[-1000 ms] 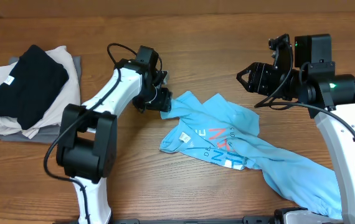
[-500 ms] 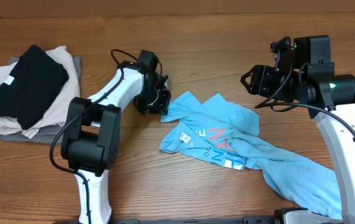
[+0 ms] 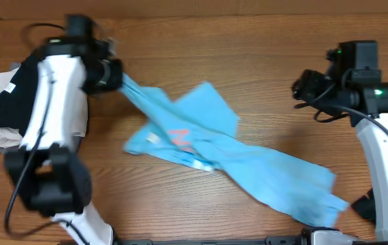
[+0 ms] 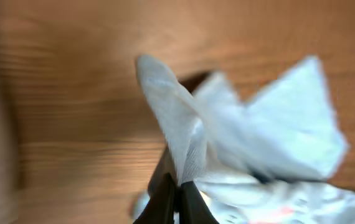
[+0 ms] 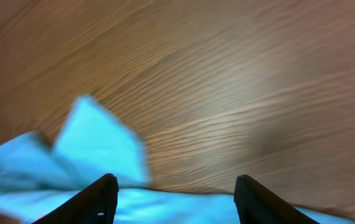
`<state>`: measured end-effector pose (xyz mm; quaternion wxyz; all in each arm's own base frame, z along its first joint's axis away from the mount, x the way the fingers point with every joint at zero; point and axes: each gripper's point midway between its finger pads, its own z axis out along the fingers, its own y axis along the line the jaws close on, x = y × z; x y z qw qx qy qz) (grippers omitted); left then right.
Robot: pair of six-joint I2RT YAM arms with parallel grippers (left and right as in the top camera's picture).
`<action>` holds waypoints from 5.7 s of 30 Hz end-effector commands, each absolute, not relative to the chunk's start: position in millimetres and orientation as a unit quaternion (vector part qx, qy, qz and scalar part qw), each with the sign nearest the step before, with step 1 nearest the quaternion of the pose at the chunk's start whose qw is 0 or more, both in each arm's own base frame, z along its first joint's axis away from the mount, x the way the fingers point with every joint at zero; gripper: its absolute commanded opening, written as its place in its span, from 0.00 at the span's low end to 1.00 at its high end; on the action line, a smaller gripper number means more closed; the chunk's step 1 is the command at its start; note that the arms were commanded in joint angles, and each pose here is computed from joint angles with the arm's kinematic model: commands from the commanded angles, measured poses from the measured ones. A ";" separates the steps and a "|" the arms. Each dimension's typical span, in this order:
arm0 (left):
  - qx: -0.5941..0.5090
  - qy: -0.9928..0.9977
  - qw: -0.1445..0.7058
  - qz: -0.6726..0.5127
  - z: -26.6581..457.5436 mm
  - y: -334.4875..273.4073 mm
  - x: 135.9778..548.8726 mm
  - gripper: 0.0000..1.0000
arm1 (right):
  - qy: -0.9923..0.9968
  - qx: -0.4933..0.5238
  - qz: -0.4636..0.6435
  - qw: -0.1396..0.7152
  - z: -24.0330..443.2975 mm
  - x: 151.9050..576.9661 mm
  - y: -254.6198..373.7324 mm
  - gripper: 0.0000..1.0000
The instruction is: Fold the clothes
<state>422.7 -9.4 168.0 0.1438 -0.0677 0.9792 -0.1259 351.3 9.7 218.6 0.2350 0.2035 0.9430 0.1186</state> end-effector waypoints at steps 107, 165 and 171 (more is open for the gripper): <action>-0.116 0.943 0.311 -0.029 366.3 47.6 313.5 0.04 | 0.930 0.224 0.247 0.152 142.3 308.4 -20.7 0.56; -0.081 0.938 0.324 -0.090 378.9 20.8 300.4 0.05 | 0.956 0.189 0.211 -0.082 17.3 199.6 83.9 0.32; -0.087 0.940 0.322 -0.075 377.4 26.0 299.4 0.05 | 0.959 0.201 0.196 -0.048 16.1 216.2 72.9 0.46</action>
